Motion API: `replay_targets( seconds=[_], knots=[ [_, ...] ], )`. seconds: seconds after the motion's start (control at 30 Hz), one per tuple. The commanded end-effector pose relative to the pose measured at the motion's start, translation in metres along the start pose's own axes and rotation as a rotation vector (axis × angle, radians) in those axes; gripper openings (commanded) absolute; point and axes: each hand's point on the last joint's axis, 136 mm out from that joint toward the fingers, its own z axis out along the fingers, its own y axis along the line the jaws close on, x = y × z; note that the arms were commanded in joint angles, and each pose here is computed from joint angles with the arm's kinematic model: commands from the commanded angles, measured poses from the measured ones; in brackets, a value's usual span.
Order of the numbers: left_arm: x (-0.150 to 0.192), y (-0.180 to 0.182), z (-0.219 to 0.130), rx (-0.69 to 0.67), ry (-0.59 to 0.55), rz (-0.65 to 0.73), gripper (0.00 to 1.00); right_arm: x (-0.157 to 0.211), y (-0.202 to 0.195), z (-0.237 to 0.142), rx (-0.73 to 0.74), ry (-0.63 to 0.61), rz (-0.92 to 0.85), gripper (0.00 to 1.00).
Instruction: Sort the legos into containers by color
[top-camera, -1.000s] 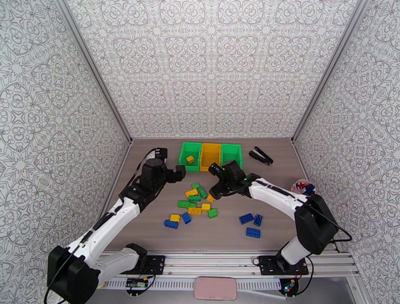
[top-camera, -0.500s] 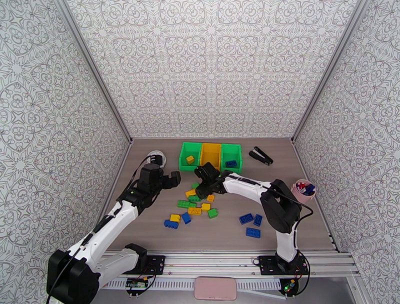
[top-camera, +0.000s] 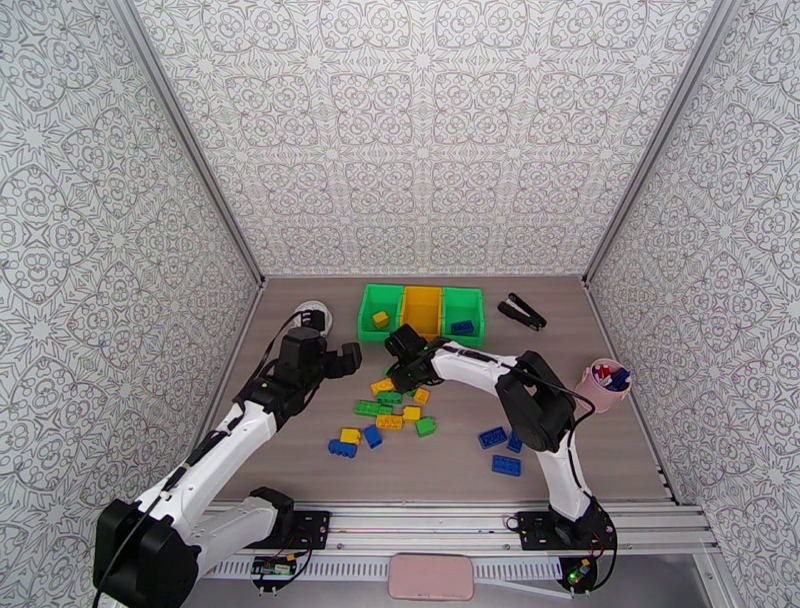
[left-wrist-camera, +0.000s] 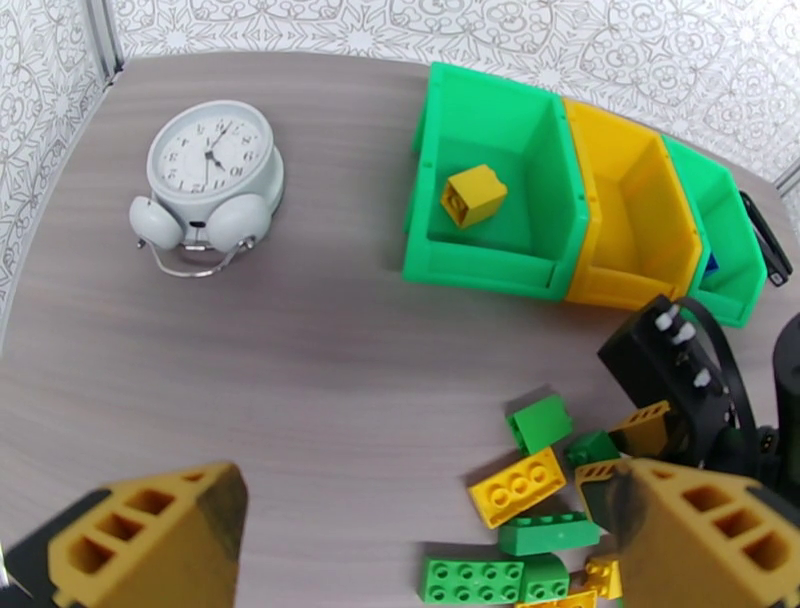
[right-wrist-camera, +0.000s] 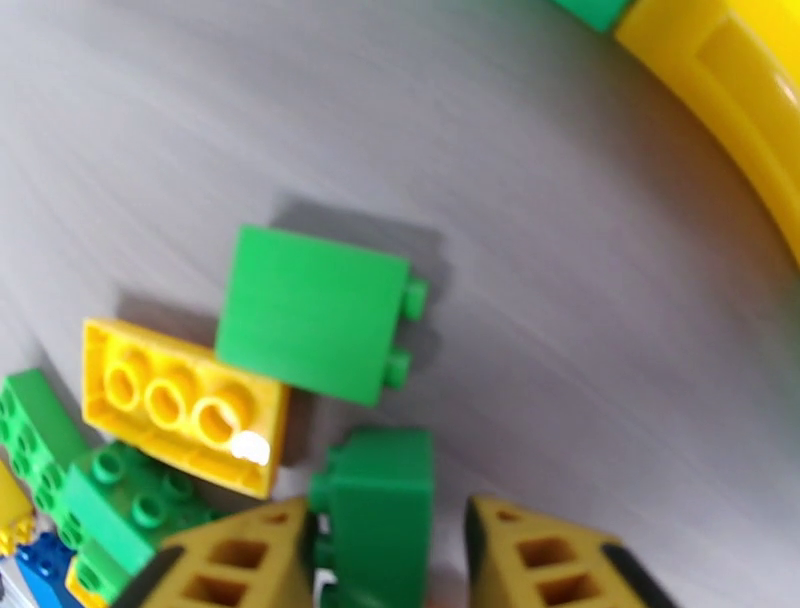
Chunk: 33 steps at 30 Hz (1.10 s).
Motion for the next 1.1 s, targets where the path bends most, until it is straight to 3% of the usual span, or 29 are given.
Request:
replay_targets(
  seconds=[0.0,0.1,0.23,0.5,0.67,0.87,1.07],
  knots=[
    [0.005,-0.001,-0.001,0.017,0.010,0.016,0.99,-0.003,-0.002,0.000,0.019,0.005,0.006,0.33],
    [0.004,-0.002,0.000,0.019,0.007,0.015,1.00,-0.006,-0.005,-0.005,0.030,-0.013,0.007,0.25],
    [0.003,-0.005,-0.002,0.033,-0.021,0.022,1.00,-0.018,-0.003,-0.025,0.017,-0.078,0.003,0.22],
    [0.003,-0.028,-0.009,0.108,-0.082,0.096,1.00,-0.072,-0.028,-0.088,0.006,-0.379,0.101,0.14],
    [0.012,-0.042,-0.003,0.124,-0.087,0.088,1.00,-0.110,-0.068,-0.108,0.056,-0.515,0.182,0.13],
    [0.025,-0.058,0.004,0.143,-0.066,0.080,1.00,-0.155,-0.117,-0.099,0.115,-0.613,0.240,0.13],
    [0.032,-0.057,0.005,0.125,-0.048,0.082,1.00,-0.184,-0.142,-0.072,0.157,-0.635,0.218,0.14]
  ],
)
